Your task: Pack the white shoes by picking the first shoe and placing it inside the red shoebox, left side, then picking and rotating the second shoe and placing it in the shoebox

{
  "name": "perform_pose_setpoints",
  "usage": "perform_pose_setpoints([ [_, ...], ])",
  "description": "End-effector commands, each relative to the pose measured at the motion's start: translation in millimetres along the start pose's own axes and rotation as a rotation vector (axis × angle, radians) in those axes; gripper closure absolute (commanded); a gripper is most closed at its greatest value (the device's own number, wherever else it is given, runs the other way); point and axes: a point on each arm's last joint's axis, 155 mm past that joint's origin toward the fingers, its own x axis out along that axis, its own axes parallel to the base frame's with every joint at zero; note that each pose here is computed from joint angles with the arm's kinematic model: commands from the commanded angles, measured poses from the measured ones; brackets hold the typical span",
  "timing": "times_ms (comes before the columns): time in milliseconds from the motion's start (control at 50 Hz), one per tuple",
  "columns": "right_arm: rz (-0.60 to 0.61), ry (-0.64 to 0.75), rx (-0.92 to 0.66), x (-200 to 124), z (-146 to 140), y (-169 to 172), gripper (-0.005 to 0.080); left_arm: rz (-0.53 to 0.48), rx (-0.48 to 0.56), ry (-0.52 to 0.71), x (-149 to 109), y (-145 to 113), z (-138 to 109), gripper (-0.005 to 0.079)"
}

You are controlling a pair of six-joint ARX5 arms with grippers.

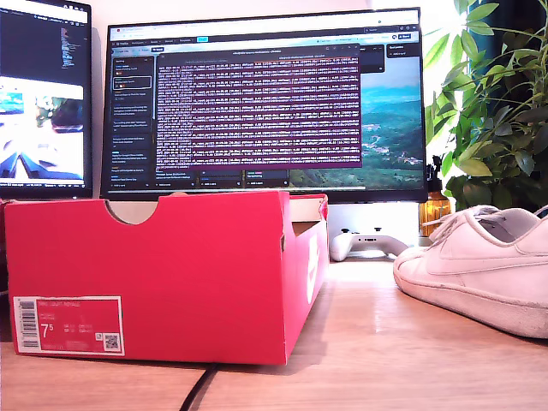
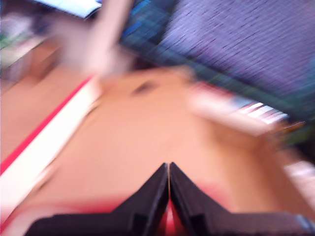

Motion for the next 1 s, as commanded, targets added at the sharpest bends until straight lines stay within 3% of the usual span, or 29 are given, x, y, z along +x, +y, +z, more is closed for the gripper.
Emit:
perform_pose_setpoints([
  [0,0.045,-0.009,0.019,0,2,9,0.0765,-0.056,0.019,-0.028,-1,-14,11,0.0761],
  [100,0.098,-0.020,0.038,-4,15,26,0.0765,-0.100,0.060,-0.082,-7,-38,45,0.0755],
  [180,0.111,-0.040,0.029,-8,30,36,0.0765,-0.106,0.186,-0.092,-14,-54,65,0.0756],
  [320,0.112,-0.044,0.026,-12,48,47,0.0765,-0.056,0.354,0.043,-23,-60,68,0.0756],
  [340,0.111,-0.042,0.027,-12,50,49,0.0765,-0.045,0.338,0.080,-23,-58,64,0.0756],
  [360,0.107,-0.036,0.017,-11,51,49,0.0765,-0.042,0.432,0.113,-24,-58,61,0.0756],
  [400,0.098,-0.023,0.006,-10,53,50,0.0765,-0.028,0.419,0.184,-26,-55,53,0.0756],
  [420,0.093,-0.016,0.001,-9,54,50,0.0765,-0.033,0.510,0.219,-27,-53,49,0.0756],
  [440,0.088,-0.008,-0.003,-8,55,50,0.0765,-0.026,0.494,0.253,-27,-51,45,0.0756],
  [520,0.063,0.032,-0.019,-1,57,49,0.0765,-0.020,0.618,0.396,-29,-38,25,0.0756],
  [700,-0.003,0.152,0.004,19,57,44,0.0765,-0.095,0.667,0.721,-40,-21,-35,0.0757],
  [780,-0.032,0.216,-0.036,29,56,40,0.0765,-0.127,0.745,0.852,-46,-11,-57,0.0760],
  [980,-0.111,0.423,-0.061,47,38,26,0.0765,-0.160,0.900,1.018,-43,2,-83,0.0760],
])
